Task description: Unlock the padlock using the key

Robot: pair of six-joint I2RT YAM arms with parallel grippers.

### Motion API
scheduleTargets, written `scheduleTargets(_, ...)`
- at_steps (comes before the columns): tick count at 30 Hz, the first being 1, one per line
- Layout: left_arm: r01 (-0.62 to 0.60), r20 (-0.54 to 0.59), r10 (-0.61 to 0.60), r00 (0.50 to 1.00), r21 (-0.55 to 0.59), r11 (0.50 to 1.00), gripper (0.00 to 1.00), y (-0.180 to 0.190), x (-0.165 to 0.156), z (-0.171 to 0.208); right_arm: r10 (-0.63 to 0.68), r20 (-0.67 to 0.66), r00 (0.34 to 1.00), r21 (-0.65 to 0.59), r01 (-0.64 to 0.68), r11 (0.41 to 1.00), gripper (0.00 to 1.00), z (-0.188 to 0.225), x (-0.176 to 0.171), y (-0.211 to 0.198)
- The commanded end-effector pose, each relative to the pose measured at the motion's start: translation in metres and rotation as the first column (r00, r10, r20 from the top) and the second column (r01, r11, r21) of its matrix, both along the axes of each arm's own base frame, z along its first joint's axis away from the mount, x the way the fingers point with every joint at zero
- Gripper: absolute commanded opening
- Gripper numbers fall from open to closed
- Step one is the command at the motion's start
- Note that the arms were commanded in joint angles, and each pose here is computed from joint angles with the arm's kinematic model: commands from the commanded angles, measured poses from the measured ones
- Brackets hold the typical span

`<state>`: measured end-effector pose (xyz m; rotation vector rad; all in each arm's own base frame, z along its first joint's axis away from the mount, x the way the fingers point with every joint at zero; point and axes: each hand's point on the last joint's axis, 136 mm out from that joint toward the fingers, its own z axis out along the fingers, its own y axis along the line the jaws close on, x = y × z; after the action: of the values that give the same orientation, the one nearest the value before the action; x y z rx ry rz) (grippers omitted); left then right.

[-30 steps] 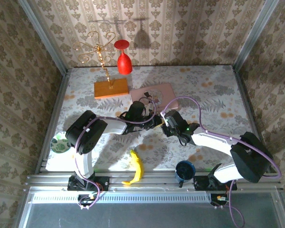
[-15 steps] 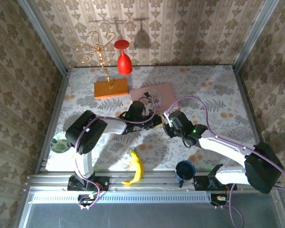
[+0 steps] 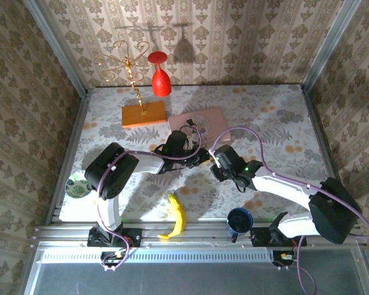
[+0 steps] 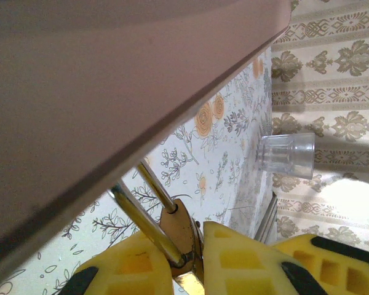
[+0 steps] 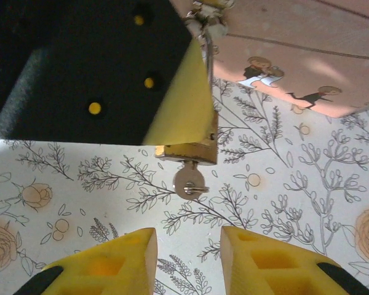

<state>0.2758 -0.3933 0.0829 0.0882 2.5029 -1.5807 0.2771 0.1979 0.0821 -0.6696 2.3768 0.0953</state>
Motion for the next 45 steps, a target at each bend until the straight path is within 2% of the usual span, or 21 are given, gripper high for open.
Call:
scheduleTargets(1,0.020,-0.070,-0.025,0.997,-0.066,0.998,0.00,-0.006,-0.001,0.020,0.022,0.024,0.999,-0.017,-0.021,1.000,0.33,0.007,0.008,0.009)
scheduleTargets(13,0.019,-0.072,-0.024,0.997,-0.064,0.998,0.00,-0.005,-0.001,0.018,0.012,0.044,0.999,-0.106,-0.007,0.994,0.28,-0.008,0.024,0.016)
scheduleTargets(26,0.025,-0.074,-0.030,0.997,-0.068,0.997,0.00,-0.006,-0.001,0.018,-0.017,0.122,0.992,-0.106,0.031,0.994,0.26,-0.002,0.035,0.015)
scheduleTargets(33,0.029,-0.066,-0.033,0.997,-0.070,0.997,0.00,-0.006,-0.002,0.019,-0.011,0.106,0.994,-0.124,0.024,0.992,0.24,-0.013,0.036,0.016)
scheduleTargets(38,0.036,-0.064,-0.041,0.997,-0.071,0.997,0.00,-0.007,-0.004,0.019,-0.024,0.127,0.992,-0.121,0.040,0.992,0.15,-0.012,0.040,0.015)
scheduleTargets(43,0.046,-0.064,-0.051,0.997,-0.084,0.995,0.00,-0.011,-0.005,0.020,-0.034,0.155,0.987,-0.092,0.048,0.995,0.01,-0.005,0.043,0.018)
scheduleTargets(45,0.049,-0.062,-0.054,0.997,-0.085,0.995,0.00,-0.011,-0.006,0.020,-0.037,0.157,0.987,-0.082,0.050,0.995,0.00,-0.004,0.043,0.018)
